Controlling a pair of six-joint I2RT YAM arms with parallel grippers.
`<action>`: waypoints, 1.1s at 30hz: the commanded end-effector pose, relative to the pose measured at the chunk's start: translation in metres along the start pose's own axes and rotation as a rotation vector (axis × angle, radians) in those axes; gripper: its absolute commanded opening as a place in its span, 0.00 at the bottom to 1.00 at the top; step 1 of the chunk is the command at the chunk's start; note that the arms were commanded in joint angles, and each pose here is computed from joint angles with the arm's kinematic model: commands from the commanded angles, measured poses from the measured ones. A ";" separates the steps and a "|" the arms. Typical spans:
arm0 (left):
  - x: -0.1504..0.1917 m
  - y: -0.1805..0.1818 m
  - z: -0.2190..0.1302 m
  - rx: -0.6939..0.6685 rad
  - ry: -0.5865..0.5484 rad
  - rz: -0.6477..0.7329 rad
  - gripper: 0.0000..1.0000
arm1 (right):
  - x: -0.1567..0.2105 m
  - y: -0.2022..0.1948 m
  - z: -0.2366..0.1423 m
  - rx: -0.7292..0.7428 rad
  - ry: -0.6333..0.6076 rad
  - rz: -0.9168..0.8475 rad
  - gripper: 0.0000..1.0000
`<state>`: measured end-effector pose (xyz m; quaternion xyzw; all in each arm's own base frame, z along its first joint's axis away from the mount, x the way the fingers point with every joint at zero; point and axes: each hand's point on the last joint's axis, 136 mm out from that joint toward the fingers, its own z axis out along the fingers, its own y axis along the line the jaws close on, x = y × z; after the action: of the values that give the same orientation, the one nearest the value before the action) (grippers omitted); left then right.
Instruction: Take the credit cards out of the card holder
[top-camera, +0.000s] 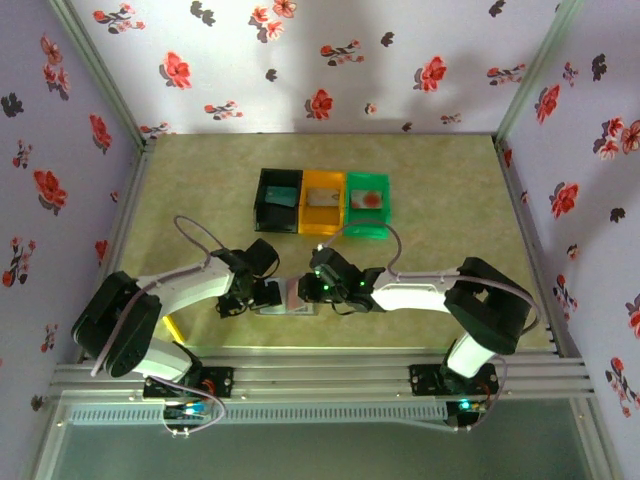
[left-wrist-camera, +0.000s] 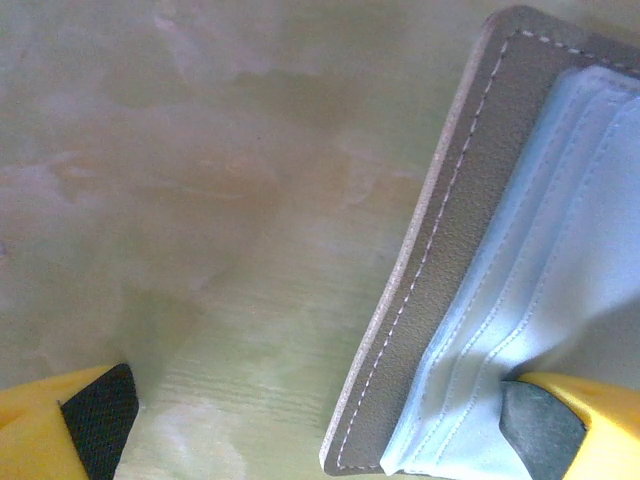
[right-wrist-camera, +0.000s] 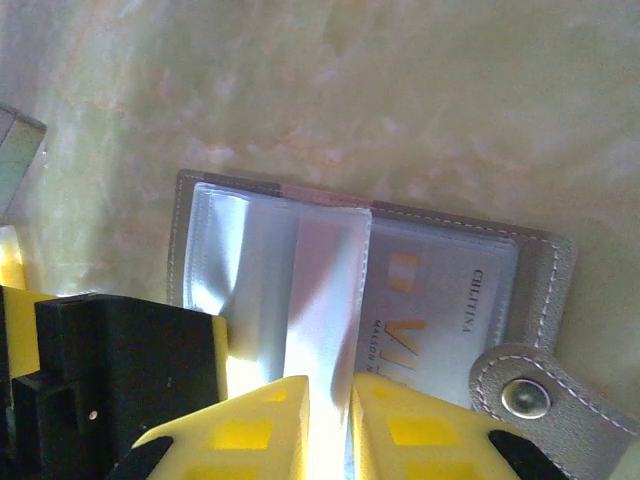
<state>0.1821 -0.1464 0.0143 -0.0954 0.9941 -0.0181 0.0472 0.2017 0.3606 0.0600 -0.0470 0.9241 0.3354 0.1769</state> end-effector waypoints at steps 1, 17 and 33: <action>0.012 0.015 0.011 -0.051 0.038 0.012 1.00 | 0.000 0.012 -0.005 -0.044 -0.008 0.008 0.20; -0.008 0.043 -0.030 -0.016 -0.058 -0.068 1.00 | 0.001 0.026 -0.005 -0.077 -0.001 -0.005 0.21; -0.017 0.057 -0.051 0.022 -0.119 -0.118 1.00 | 0.004 0.047 0.004 -0.103 0.026 -0.030 0.24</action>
<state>0.1865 -0.0938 0.0621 -0.1604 0.9804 -0.0413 0.1068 0.1920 0.3907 0.0836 -0.0734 0.9071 0.3756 0.1750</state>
